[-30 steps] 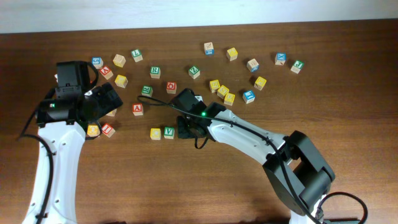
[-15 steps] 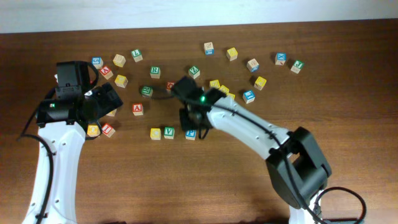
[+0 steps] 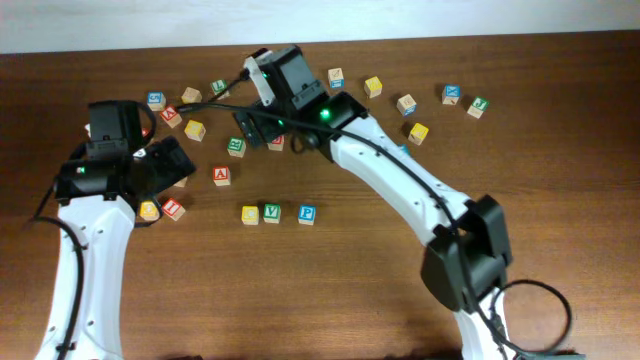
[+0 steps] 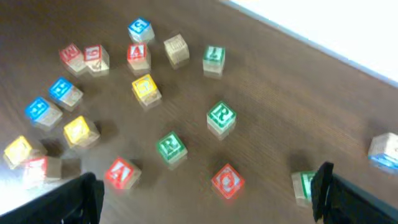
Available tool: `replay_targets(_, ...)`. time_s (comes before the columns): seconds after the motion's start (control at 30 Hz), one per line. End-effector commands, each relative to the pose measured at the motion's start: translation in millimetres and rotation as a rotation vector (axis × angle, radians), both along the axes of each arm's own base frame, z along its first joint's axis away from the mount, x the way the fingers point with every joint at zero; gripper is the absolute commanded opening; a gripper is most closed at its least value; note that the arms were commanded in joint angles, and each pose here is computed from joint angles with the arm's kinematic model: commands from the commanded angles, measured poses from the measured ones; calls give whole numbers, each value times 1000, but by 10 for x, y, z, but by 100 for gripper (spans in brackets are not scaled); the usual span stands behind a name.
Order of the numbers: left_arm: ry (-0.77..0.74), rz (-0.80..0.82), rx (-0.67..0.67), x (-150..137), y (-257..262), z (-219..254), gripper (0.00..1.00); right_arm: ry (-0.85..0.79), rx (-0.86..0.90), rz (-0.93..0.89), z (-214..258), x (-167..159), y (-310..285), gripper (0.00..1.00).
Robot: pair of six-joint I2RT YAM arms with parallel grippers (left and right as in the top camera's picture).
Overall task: Spell out CVPR
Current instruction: 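Move the right gripper to the green R block and grasp it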
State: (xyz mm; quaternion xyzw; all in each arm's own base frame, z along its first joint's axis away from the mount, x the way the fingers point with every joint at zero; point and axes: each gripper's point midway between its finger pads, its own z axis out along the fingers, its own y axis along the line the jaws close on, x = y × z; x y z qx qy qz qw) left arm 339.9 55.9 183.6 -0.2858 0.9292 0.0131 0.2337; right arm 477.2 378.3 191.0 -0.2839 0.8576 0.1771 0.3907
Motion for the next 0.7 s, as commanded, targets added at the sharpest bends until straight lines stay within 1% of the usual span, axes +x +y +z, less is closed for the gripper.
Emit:
replay_targets(0.0,20,181,-20,-149,406,-24,99,-46,-24,104,-403,107,263,98)
replay_targets(0.07,41,242,-27,-262,586,-47,99,-81,-27,235,-568,31,483,98)
replay_targets(0.13,59,267,-31,-331,651,-68,99,-126,-84,332,-776,-42,621,99)
replay_targets(0.2,59,267,-32,-332,651,-69,99,-123,-115,367,-952,-91,669,93)
replay_targets(0.27,59,267,-31,-332,652,-69,99,-106,-140,381,-1189,-88,668,91)
replay_targets(0.3,59,267,-31,-331,652,-69,99,-96,-152,387,-1284,-95,663,83)
replay_targets(0.33,59,267,-31,-331,652,-68,99,-91,-154,388,-1318,-100,662,80)
replay_targets(0.4,59,267,-31,-331,652,-68,99,-86,-164,381,-1376,-85,644,82)
replay_targets(0.47,59,267,-31,-331,652,-68,99,-83,-175,363,-1413,-32,583,81)
replay_targets(0.5,59,267,-31,-331,652,-69,99,-79,-172,365,-1426,-29,576,79)
replay_targets(0.53,59,267,-31,-331,652,-69,99,-76,-173,366,-1457,-31,578,74)
replay_targets(0.57,59,267,-31,-331,652,-68,99,-72,-175,367,-1483,-35,578,74)
replay_targets(0.6,59,267,-31,-331,652,-68,99,-63,-170,376,-1511,-59,591,71)
replay_targets(0.67,58,267,-31,-330,653,-68,99,-28,-162,388,-1678,-101,606,70)
